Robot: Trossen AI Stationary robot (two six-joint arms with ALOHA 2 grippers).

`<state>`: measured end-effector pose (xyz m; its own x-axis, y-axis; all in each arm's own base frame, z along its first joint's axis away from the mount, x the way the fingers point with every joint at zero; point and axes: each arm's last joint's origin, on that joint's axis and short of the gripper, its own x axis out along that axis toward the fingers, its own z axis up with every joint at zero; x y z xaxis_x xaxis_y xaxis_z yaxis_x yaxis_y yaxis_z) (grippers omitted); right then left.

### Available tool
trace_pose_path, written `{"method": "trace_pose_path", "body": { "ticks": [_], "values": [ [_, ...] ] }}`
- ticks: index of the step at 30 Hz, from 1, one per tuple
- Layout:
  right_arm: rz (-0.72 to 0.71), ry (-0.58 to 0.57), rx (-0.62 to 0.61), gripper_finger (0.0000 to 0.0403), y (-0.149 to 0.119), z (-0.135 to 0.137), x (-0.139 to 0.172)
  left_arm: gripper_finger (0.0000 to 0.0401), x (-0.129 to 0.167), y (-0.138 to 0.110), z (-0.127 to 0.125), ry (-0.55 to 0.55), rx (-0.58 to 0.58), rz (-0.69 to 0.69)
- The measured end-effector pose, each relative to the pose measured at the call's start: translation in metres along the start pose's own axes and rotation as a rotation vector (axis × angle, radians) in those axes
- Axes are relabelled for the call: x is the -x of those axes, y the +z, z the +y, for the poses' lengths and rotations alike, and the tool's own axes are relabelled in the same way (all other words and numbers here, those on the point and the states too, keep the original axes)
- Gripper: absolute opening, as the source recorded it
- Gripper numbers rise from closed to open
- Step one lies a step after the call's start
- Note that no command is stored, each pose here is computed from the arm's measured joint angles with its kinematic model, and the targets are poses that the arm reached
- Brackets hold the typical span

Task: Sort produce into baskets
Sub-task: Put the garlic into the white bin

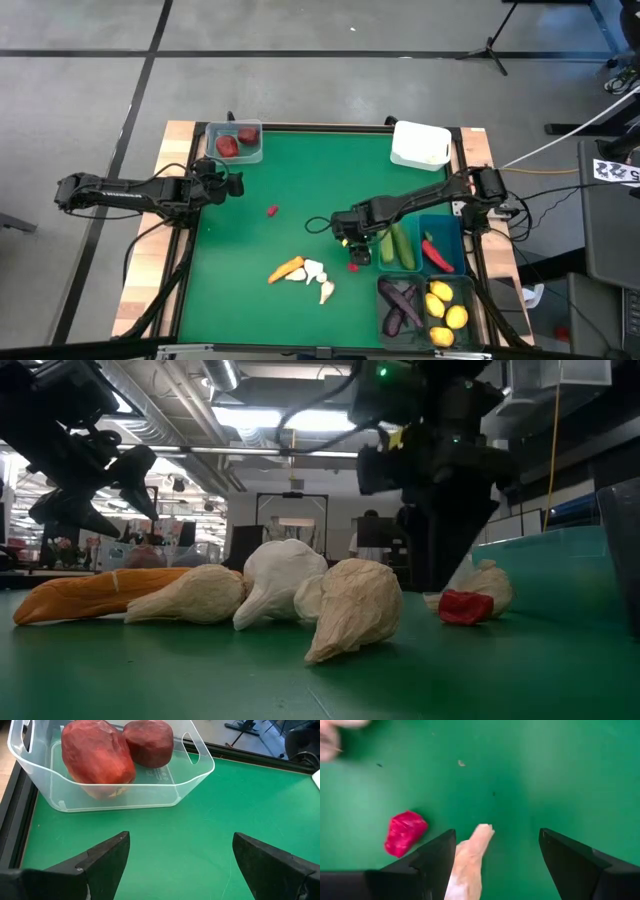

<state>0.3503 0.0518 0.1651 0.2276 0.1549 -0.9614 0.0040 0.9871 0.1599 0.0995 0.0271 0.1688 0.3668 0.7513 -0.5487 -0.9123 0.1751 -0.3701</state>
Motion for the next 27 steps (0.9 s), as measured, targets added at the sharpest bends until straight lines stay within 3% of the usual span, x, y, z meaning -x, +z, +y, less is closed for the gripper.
{"method": "trace_pose_path", "body": {
  "ticks": [15, 27],
  "values": [
    [0.055, -0.013, -0.089, 0.0282, 0.001, 0.0, -0.007, 0.0345, 0.0, 0.0, 0.0, 0.0, -0.003, 0.0],
    [0.08, -0.088, -0.142, 0.0282, 0.0, -0.004, -0.02, 0.0345, 0.0, 0.0, 0.0, 0.0, -0.004, 0.0]
  ]
}}
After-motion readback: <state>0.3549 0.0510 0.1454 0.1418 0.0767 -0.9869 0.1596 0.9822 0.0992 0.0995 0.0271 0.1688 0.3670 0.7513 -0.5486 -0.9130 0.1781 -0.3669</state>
